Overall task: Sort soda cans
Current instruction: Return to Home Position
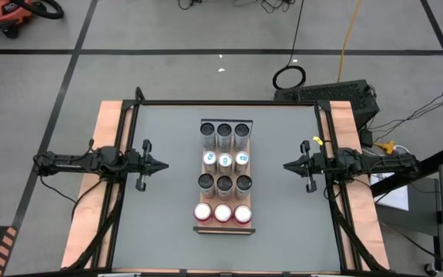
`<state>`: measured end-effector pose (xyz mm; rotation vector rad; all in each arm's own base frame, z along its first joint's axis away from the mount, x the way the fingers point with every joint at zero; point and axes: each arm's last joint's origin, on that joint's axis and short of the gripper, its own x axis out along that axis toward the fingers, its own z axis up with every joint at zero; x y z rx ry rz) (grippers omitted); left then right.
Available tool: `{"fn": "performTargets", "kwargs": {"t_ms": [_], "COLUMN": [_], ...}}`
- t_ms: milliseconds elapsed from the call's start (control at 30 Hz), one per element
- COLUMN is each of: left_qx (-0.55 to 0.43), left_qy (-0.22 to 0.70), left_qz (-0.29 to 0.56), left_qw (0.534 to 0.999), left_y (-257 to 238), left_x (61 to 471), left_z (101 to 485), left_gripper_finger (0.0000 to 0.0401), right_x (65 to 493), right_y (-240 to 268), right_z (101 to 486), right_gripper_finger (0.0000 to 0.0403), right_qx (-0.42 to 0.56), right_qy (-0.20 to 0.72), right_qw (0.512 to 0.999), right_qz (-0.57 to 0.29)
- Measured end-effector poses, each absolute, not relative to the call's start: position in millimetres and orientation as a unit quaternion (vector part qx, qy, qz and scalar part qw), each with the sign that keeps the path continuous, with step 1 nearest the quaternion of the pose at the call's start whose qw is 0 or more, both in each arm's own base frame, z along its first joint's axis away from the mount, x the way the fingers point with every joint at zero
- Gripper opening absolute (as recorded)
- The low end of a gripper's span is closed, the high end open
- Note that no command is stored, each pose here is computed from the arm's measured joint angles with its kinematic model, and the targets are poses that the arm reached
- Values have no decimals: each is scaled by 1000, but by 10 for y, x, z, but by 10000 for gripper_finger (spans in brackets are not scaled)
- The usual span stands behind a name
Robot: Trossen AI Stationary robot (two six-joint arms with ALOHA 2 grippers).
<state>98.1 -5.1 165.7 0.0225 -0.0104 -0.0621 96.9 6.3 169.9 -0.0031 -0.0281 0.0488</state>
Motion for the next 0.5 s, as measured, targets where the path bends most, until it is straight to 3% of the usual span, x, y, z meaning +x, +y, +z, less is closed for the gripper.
{"fn": "performTargets", "kwargs": {"t_ms": [500], "left_qx": [18], "left_qy": [-5], "left_qz": [-31], "left_qw": [999], "left_y": [-51], "left_x": [981], "left_z": [1657], "left_gripper_finger": [3], "right_x": [969], "right_y": [63], "right_z": [1710], "right_gripper_finger": [0], "right_qx": [-5], "right_qy": [-19], "right_qw": [1000], "right_qz": [24]}}
